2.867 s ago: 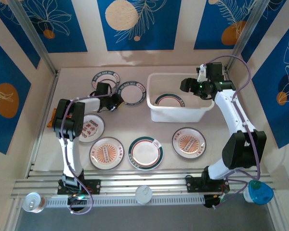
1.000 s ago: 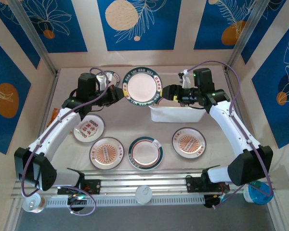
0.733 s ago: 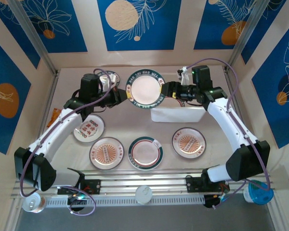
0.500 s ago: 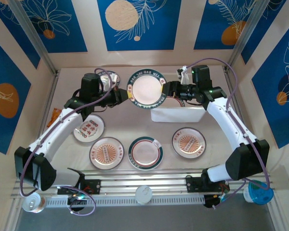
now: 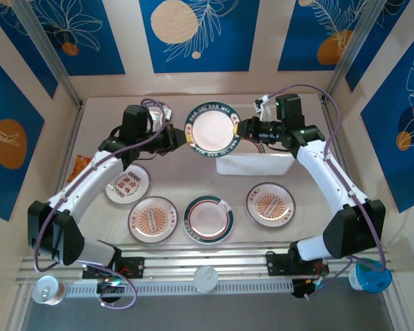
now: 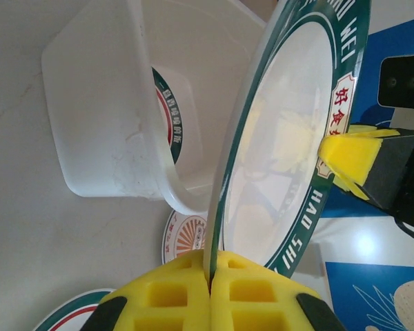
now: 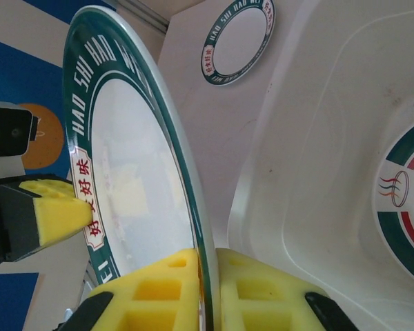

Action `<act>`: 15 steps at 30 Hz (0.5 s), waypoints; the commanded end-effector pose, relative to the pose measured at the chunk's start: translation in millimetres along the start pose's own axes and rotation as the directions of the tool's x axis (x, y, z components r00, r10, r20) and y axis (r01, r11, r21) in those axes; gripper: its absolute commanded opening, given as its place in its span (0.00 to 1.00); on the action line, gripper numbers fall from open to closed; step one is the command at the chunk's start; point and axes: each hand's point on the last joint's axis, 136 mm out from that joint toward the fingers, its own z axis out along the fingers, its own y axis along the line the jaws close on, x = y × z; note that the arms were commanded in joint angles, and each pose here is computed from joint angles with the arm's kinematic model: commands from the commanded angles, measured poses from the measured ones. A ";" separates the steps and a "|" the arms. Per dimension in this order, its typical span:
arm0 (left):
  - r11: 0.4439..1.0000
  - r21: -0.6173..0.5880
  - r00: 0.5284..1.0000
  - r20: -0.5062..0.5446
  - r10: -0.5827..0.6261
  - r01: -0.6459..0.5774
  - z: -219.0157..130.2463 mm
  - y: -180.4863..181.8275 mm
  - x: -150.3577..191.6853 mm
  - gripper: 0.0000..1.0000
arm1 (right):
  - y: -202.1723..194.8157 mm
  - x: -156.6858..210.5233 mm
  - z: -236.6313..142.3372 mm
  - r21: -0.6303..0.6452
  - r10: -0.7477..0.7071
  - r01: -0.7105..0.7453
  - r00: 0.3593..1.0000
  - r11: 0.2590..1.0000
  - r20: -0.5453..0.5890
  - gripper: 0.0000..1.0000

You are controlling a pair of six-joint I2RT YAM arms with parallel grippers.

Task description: Place the plates into the plastic bin on the countertop

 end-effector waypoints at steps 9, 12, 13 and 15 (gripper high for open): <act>0.993 0.064 0.995 0.000 0.100 -0.099 4.5 -35.4 -20.8 0.44 | 2.5 -17.9 -12.5 -0.044 0.007 -0.005 0.999 0.999 0.046 0.04; 0.993 0.039 0.993 0.036 0.113 -0.115 0.9 -35.2 -34.9 0.69 | 0.1 -24.8 -19.0 -0.040 0.015 -0.013 0.998 0.999 0.062 0.04; 0.992 0.026 0.991 0.055 0.119 -0.120 -1.4 -34.6 -41.3 0.76 | -0.8 -27.3 -21.2 -0.040 0.017 -0.014 0.998 0.999 0.066 0.04; 0.992 0.000 0.989 0.087 0.122 -0.123 -5.8 -30.1 -53.3 0.91 | -4.6 -31.5 -25.0 -0.038 0.026 -0.023 0.997 0.999 0.072 0.03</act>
